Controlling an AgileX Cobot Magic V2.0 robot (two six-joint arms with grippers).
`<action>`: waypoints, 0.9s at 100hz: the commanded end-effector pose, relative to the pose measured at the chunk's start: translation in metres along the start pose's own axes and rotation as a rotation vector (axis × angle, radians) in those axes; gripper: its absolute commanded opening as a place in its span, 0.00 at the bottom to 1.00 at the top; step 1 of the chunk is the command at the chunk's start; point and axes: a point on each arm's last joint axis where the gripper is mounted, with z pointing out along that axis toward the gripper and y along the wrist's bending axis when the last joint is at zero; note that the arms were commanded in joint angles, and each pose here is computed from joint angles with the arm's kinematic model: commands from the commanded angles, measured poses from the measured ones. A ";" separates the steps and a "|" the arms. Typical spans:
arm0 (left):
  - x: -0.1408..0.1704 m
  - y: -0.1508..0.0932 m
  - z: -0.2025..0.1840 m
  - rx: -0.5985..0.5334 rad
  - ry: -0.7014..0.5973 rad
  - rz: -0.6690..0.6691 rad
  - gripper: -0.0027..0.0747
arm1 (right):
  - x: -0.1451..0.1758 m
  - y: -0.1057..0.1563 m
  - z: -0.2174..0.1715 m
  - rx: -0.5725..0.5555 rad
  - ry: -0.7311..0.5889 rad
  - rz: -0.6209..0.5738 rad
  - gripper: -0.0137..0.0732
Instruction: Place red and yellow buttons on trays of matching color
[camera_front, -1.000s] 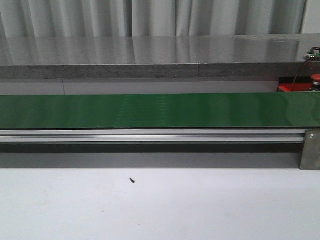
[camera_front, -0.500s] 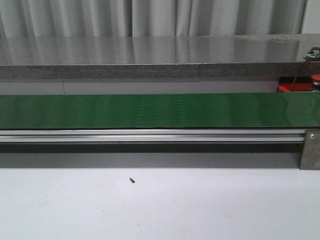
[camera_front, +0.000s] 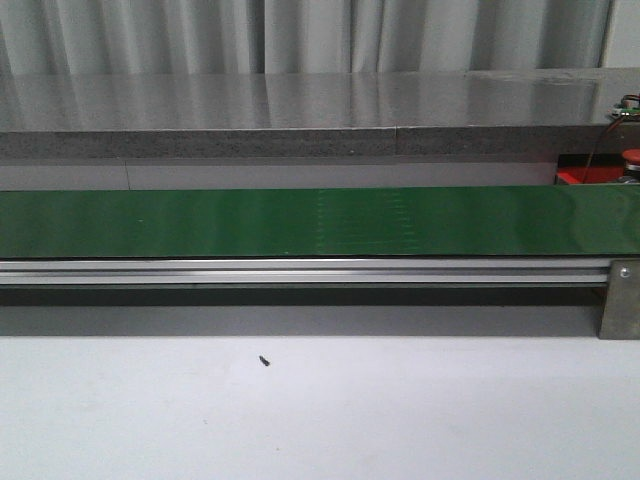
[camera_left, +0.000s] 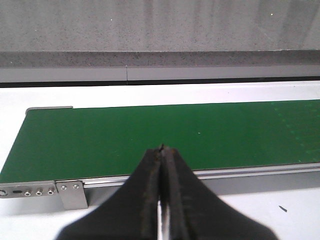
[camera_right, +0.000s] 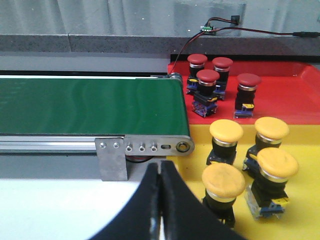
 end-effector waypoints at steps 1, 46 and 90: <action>-0.013 0.001 -0.003 -0.013 -0.084 -0.020 0.01 | -0.015 0.001 -0.003 -0.014 -0.134 -0.012 0.08; -0.013 0.001 -0.003 -0.013 -0.084 -0.020 0.01 | -0.015 0.001 -0.003 -0.019 -0.140 0.006 0.08; -0.013 0.001 -0.003 -0.013 -0.084 -0.020 0.01 | -0.015 0.001 -0.003 -0.019 -0.139 0.006 0.08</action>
